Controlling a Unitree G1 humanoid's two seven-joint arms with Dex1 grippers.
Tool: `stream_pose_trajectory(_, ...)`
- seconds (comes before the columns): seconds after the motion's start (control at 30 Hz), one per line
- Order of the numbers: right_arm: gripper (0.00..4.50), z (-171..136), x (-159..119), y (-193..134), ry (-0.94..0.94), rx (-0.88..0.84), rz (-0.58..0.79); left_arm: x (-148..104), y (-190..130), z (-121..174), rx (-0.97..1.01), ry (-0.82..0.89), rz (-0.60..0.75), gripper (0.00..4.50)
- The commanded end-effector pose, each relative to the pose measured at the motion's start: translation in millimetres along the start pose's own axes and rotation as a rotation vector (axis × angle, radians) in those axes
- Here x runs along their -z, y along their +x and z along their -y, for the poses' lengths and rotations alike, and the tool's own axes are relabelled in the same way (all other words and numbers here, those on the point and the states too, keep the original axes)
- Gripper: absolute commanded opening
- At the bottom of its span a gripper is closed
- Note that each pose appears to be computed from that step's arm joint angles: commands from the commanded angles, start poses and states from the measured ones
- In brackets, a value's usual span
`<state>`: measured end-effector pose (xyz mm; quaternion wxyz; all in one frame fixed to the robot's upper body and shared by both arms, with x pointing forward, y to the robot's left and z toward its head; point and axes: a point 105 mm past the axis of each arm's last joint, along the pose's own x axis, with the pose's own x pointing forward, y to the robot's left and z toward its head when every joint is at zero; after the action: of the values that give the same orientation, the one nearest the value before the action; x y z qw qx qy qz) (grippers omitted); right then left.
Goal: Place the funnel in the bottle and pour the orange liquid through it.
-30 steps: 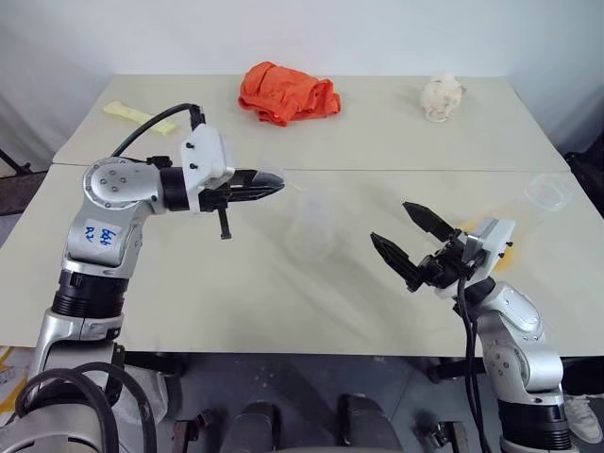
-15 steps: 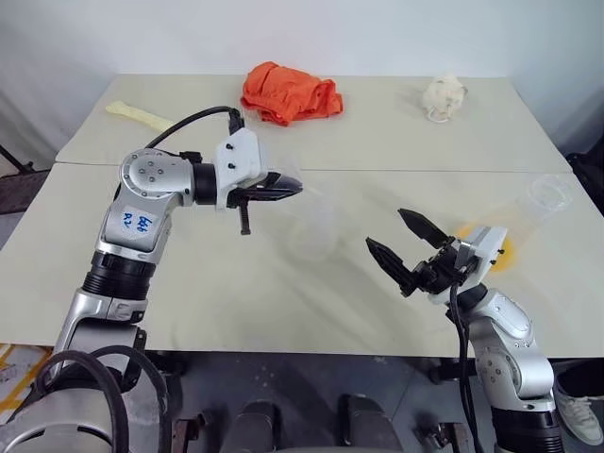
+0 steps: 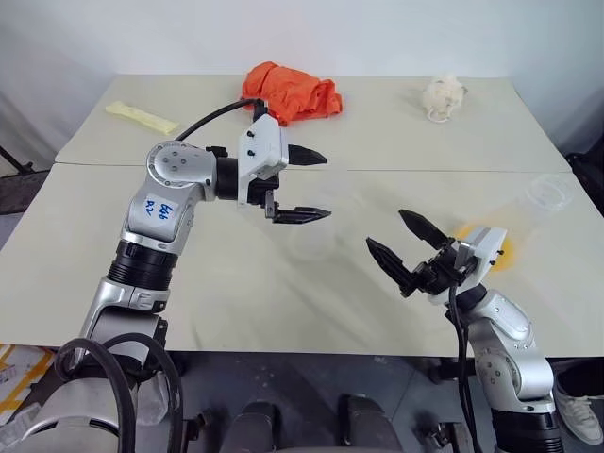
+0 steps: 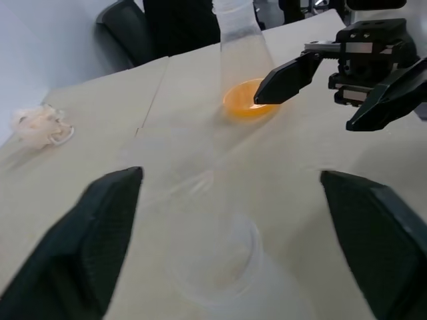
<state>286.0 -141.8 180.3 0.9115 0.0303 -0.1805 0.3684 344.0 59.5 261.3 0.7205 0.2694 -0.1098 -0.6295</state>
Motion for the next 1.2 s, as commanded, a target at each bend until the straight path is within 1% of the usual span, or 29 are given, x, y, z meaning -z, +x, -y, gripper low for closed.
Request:
stream_pose_trajectory(0.03,4.5,-3.1,-13.2,-0.1,-0.032,-0.007,0.041,-6.5,-8.8,-4.2,-0.027,0.021,0.02,4.48)
stream_pose_trajectory(0.23,4.5,-2.6,-12.7,0.9,-0.032,-0.013,0.037,6.5,-16.4,-4.2,-0.076,-0.013,0.003,4.48)
stream_pose_trajectory(0.33,4.5,1.8,-14.7,-1.8,-0.048,-0.012,0.025,8.4,-34.4,-2.4,-0.157,-0.036,0.061,4.48)
stream_pose_trajectory(0.43,4.5,11.0,-17.9,-6.4,-0.065,0.005,0.001,5.4,-56.4,3.6,-0.229,-0.069,0.156,4.48)
stream_pose_trajectory(0.5,4.5,15.8,-18.8,-10.3,-0.079,0.0,-0.025,9.4,-69.3,7.2,-0.285,-0.081,0.167,4.48)
stream_pose_trajectory(0.63,4.5,27.6,-17.5,-16.7,-0.108,-0.025,-0.112,21.3,-88.7,24.6,-0.334,-0.138,0.148,4.48)
stream_pose_trajectory(0.77,4.5,32.3,-13.2,-7.9,-0.1,-0.093,-0.207,25.7,-93.1,44.7,-0.324,-0.208,0.136,4.48)
stream_pose_trajectory(0.83,4.5,33.1,-6.9,-1.4,-0.092,-0.152,-0.272,30.8,-93.1,56.6,-0.309,-0.25,0.124,4.48)
stream_pose_trajectory(0.9,4.5,41.5,0.9,5.7,-0.071,-0.179,-0.344,37.4,-92.4,67.3,-0.301,-0.282,0.108,4.48)
stream_pose_trajectory(1.07,4.5,60.7,14.3,27.9,-0.044,-0.223,-0.456,41.9,-89.0,75.6,-0.314,-0.312,0.11,4.48)
stream_pose_trajectory(1.2,4.5,65.5,24.3,45.1,-0.039,-0.274,-0.514,40.9,-86.5,79.2,-0.329,-0.318,0.115,4.48)
